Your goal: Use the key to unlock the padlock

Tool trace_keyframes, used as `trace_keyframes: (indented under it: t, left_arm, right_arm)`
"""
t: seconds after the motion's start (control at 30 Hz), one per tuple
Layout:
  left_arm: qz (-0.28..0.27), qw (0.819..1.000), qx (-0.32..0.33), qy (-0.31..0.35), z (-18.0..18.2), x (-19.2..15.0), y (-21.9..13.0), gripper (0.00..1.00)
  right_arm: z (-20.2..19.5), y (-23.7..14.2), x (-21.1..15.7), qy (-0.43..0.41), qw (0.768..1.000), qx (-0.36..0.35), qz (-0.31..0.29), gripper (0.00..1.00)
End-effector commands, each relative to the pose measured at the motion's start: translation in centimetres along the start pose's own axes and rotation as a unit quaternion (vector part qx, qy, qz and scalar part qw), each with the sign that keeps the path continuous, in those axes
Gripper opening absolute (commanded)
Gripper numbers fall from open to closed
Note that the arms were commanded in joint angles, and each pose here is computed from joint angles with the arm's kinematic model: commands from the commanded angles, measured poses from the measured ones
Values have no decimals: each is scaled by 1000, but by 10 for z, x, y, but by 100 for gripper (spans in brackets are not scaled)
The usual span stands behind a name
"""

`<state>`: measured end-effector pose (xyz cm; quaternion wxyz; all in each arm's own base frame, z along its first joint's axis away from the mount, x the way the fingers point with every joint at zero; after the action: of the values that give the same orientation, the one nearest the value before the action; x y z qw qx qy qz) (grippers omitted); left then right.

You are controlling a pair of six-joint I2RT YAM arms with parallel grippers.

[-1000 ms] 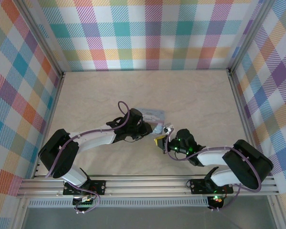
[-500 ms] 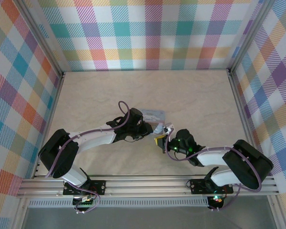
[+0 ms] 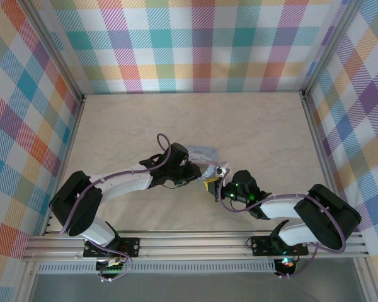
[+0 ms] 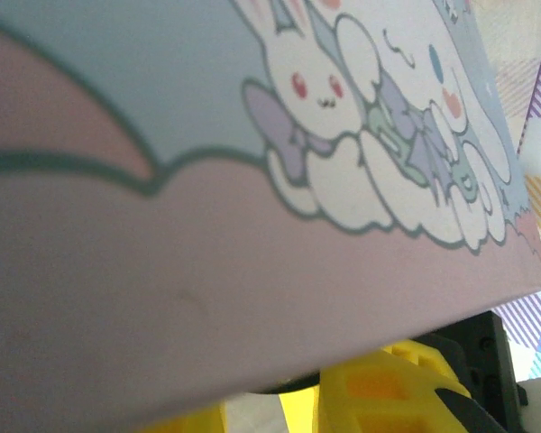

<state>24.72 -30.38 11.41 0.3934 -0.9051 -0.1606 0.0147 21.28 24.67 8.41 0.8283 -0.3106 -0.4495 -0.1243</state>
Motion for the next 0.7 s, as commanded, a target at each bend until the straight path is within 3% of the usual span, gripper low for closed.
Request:
trace_keyframes:
  t: [0.0, 0.67]
  left_arm:
    - [-2, 999, -33, 21, -22, 2, -15, 12]
    - [-8, 999, -32, 15, -21, 5, -15, 12]
  right_arm:
    - [10, 1, 21, -19, 999, 16, -34, 0]
    - [15, 0, 14, -22, 999, 35, -19, 0]
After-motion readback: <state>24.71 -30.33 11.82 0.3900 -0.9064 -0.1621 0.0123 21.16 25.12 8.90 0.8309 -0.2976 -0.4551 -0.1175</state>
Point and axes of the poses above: each hand's point on the last joint's axis, 136 mm out from that joint toward the fingers, its own y axis out along the fingers, its own z axis along the line the jaws close on, x = y × z, the point moved 2 cm from there along -y, back along the fingers, and after that the axes turned 2 degrees about -y, right-handed, at the moved point
